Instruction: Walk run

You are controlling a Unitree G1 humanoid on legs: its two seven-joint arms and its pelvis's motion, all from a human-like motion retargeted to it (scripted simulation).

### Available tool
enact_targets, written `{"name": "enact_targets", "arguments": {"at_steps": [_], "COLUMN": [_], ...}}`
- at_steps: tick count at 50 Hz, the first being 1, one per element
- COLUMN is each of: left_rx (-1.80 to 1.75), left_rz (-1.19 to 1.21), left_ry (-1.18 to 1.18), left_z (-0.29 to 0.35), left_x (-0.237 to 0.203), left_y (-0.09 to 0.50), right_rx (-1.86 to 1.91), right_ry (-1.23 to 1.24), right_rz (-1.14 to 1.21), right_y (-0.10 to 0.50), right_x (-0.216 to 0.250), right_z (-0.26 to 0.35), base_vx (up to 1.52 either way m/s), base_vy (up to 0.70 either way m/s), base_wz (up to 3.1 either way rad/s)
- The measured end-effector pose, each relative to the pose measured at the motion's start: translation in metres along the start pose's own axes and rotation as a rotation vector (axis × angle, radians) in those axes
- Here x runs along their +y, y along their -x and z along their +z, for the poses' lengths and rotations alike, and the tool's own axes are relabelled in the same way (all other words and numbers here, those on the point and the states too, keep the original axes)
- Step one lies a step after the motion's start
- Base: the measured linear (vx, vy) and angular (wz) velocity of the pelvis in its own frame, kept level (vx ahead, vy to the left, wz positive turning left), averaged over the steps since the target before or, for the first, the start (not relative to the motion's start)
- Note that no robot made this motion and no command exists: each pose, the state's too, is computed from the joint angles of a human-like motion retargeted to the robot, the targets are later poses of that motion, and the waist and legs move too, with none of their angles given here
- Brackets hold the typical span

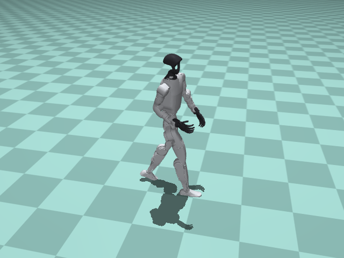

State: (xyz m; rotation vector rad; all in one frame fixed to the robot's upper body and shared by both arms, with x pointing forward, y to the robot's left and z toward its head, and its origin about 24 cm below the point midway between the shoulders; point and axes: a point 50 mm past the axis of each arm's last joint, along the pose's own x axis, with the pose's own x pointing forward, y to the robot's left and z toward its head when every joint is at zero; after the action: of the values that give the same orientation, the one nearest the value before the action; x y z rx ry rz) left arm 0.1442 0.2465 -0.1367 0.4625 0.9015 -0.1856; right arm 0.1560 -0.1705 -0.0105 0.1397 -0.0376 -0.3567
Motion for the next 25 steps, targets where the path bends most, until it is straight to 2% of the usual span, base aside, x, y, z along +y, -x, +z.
{"name": "enact_targets", "arguments": {"at_steps": [8, 15, 20, 25], "left_rx": [0.442, 0.699, 0.858, 0.896], "left_rz": [-0.236, -0.448, -0.54, -0.57], "left_ry": [0.063, 0.268, 0.367, 0.392], "left_z": [-0.114, -0.166, -0.178, -0.178], "left_x": [-0.094, -0.172, -0.206, -0.213], "left_y": [0.068, 0.151, 0.193, 0.203], "right_rx": [-0.024, -0.127, -0.168, -0.165], "right_ry": [0.013, 0.05, 0.034, 0.034], "right_rz": [0.028, 0.05, 0.045, 0.012], "right_y": [-0.012, -0.034, -0.042, -0.041], "right_x": [0.0, 0.004, 0.005, 0.003], "right_z": [0.004, 0.021, 0.029, 0.027], "base_vx": [0.82, 0.64, 0.68, 0.75], "base_vy": [-0.41, -0.21, -0.1, -0.06], "base_wz": [-0.3, -0.85, -0.67, -0.26]}}
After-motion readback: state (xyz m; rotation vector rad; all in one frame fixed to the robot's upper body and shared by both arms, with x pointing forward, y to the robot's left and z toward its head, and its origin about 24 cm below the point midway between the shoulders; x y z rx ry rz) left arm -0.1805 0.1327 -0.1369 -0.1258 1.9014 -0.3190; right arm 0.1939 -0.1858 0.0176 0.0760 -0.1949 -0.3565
